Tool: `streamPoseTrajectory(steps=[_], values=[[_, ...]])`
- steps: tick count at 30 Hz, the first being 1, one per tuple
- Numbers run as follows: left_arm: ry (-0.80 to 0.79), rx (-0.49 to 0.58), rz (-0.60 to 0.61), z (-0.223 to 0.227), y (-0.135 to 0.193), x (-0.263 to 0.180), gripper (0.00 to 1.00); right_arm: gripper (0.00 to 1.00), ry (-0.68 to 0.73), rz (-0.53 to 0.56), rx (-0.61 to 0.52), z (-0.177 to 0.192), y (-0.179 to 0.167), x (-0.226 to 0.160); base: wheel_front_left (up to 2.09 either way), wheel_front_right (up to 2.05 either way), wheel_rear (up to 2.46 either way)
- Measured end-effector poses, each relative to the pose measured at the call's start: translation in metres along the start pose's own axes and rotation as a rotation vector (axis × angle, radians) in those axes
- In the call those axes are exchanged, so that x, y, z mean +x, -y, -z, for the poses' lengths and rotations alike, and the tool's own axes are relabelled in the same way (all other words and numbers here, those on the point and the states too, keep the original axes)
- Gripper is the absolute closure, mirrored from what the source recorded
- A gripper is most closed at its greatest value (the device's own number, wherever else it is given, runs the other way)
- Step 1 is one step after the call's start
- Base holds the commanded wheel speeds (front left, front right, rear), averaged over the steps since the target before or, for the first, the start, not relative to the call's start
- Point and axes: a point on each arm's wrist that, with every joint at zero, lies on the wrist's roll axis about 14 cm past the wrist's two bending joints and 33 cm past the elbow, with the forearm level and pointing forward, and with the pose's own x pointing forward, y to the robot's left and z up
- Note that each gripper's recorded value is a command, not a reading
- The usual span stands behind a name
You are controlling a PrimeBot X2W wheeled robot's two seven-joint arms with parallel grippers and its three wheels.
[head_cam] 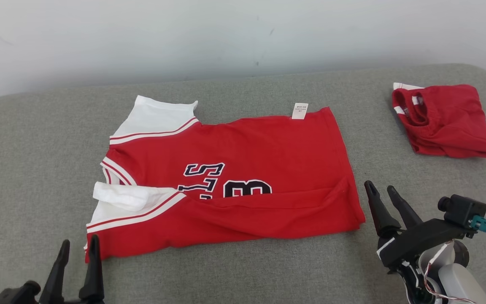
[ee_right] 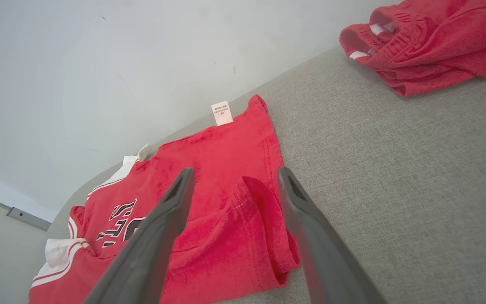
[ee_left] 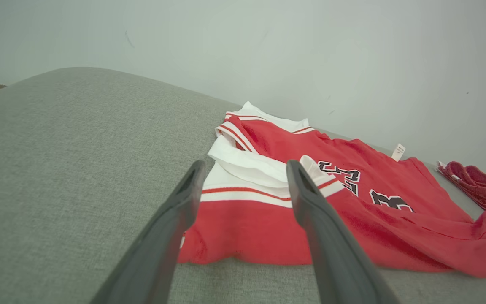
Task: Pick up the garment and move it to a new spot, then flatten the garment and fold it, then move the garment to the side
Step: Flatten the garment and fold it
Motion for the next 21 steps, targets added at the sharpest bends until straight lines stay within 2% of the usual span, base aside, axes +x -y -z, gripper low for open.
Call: streamPoseTrajectory(steps=[4,11,21], values=[[-0.021,0.004,-0.024,0.007,-0.007,-0.007,0.0,0.0,-0.032,-0.005,-0.062,0.013,0.0,-0.002,0.0,0.0,0.0],[-0.093,0.069,-0.04,0.029,-0.017,-0.007,0.0,0.0,-0.093,0.0,-0.133,0.036,0.005,-0.004,0.0,0.0,0.0],[-0.17,0.07,-0.046,0.057,-0.021,0.001,0.0,0.0,-0.169,0.02,-0.207,0.062,0.018,-0.003,0.0,0.0,0.0]])
